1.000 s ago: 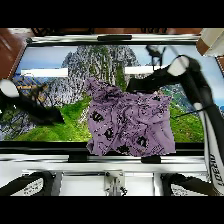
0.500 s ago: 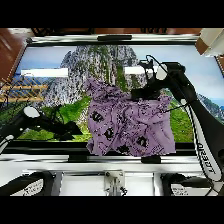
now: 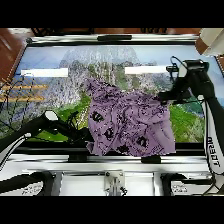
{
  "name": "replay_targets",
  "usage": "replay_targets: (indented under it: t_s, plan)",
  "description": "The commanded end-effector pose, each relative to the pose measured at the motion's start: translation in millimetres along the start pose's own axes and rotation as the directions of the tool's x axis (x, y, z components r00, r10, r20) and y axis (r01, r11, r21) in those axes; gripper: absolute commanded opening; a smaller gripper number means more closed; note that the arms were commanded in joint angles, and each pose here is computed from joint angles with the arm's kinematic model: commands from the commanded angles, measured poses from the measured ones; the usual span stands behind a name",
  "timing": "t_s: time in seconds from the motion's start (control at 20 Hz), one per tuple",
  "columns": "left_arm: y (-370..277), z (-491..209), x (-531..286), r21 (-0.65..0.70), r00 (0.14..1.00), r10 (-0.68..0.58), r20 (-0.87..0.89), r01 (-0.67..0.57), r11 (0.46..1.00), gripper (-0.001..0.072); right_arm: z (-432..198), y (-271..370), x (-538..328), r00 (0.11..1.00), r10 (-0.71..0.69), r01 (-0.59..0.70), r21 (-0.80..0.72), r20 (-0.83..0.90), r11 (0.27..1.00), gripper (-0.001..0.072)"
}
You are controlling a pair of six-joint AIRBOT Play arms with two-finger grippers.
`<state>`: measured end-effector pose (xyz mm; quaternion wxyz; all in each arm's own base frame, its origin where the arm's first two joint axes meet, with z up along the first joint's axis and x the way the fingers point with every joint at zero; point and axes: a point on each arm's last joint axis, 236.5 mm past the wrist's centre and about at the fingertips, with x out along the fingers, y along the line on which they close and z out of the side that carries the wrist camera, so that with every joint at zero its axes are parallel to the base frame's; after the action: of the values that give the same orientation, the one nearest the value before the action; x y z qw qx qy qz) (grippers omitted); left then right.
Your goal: Fold the shirts.
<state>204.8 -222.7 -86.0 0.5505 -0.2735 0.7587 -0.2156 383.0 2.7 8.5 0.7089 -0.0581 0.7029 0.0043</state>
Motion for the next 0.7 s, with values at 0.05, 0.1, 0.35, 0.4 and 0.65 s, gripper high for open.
replay_targets:
  t_s: [0.05, 0.1, 0.35, 0.4, 0.65]
  plan:
    - [-2, 1, 6, 0.025, 1.0, 0.0, -0.006, 0.0, 1.0, 0.022, -29, -52, 7, 0.995, 0.014, 0.0, 0.148, -0.095, 0.989, 0.0634]
    - [-4, 2, 5, 0.037, 1.0, -0.001, -0.003, 0.001, 0.999, 0.0153, -36, -53, 11, 0.992, 0.06, -0.039, 0.18, -0.114, 0.983, 0.0634]
    - [-22, 12, -7, 0.134, 1.0, -0.018, 0.012, 0.016, 0.991, 0.0055, -79, -25, 50, 0.93, 0.289, -0.235, 0.234, -0.228, 0.943, 0.0634]
    - [-26, 13, -11, 0.154, 1.0, -0.019, 0.012, 0.017, 0.988, 0.0055, -91, -21, 60, 0.919, 0.298, -0.242, 0.227, -0.259, 0.943, 0.0634]
    - [-24, 23, -28, 0.218, 0.997, 0.069, 0.028, -0.073, 0.973, 0.0055, -88, -4, 70, 0.921, 0.346, -0.312, 0.191, -0.177, 0.931, 0.0634]
